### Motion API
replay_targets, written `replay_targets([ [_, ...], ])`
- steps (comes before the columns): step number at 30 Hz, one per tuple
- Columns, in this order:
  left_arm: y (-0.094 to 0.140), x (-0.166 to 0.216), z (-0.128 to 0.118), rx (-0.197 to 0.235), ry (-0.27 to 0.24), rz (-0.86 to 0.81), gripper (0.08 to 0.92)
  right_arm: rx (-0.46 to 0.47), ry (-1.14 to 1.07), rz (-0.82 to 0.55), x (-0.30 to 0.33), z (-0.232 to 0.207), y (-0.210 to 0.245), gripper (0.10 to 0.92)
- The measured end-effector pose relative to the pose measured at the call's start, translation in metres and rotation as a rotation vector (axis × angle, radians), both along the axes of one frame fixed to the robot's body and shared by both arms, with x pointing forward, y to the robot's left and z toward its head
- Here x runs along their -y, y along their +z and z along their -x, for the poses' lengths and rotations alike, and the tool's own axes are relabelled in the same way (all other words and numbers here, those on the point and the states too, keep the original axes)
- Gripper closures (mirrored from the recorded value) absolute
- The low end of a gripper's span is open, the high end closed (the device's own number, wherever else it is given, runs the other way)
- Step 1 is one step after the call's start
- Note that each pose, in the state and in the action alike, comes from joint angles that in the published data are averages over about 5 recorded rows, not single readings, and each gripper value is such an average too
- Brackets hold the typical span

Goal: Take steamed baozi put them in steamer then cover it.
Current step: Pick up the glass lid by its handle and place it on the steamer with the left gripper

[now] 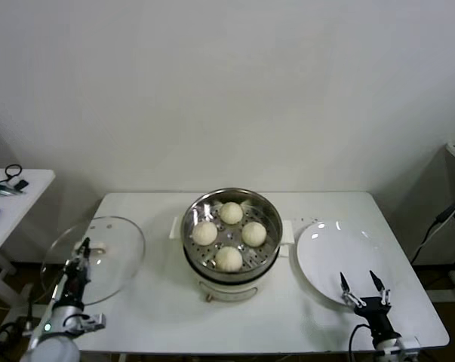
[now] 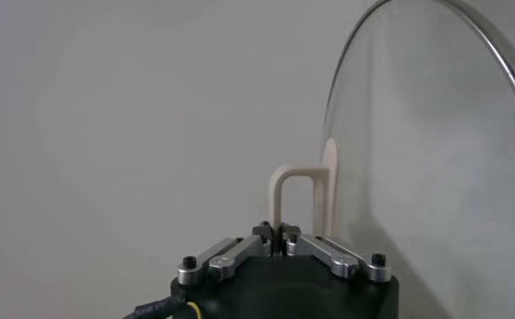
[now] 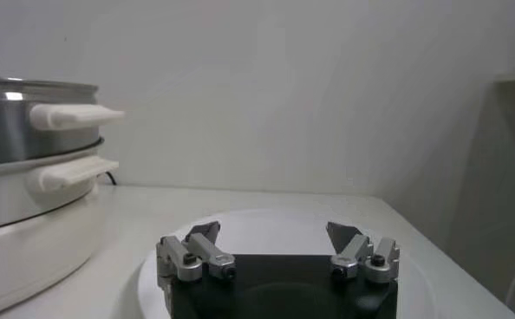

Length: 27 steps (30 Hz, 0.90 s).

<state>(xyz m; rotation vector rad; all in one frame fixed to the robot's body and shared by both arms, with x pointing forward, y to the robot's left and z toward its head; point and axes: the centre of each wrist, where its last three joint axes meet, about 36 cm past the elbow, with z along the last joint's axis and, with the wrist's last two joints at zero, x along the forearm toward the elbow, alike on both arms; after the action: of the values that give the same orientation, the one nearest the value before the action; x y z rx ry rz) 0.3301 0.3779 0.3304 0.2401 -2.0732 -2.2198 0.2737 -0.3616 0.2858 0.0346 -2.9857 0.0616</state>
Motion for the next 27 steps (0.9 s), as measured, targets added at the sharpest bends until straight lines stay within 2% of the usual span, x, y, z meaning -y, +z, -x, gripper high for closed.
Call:
replay_targets([
  [6,0.059,0.013,-0.015,0.041,-0.005,0.031,0.862,-0.002,-0.001,0.013,-0.003,-0.003,0.001,0.2],
  [12,0.099,0.058,-0.025,0.069,-0.042,0.066,0.862,0.005,0.006,0.018,-0.006,-0.006,0.001,0.2],
  [17,0.116,0.109,-0.03,0.07,-0.08,0.092,0.862,0.011,0.012,0.02,-0.009,-0.007,-0.002,0.2],
  [27,0.13,0.218,-0.036,0.046,-0.148,0.153,0.862,0.022,0.014,0.024,-0.007,-0.01,-0.009,0.2],
])
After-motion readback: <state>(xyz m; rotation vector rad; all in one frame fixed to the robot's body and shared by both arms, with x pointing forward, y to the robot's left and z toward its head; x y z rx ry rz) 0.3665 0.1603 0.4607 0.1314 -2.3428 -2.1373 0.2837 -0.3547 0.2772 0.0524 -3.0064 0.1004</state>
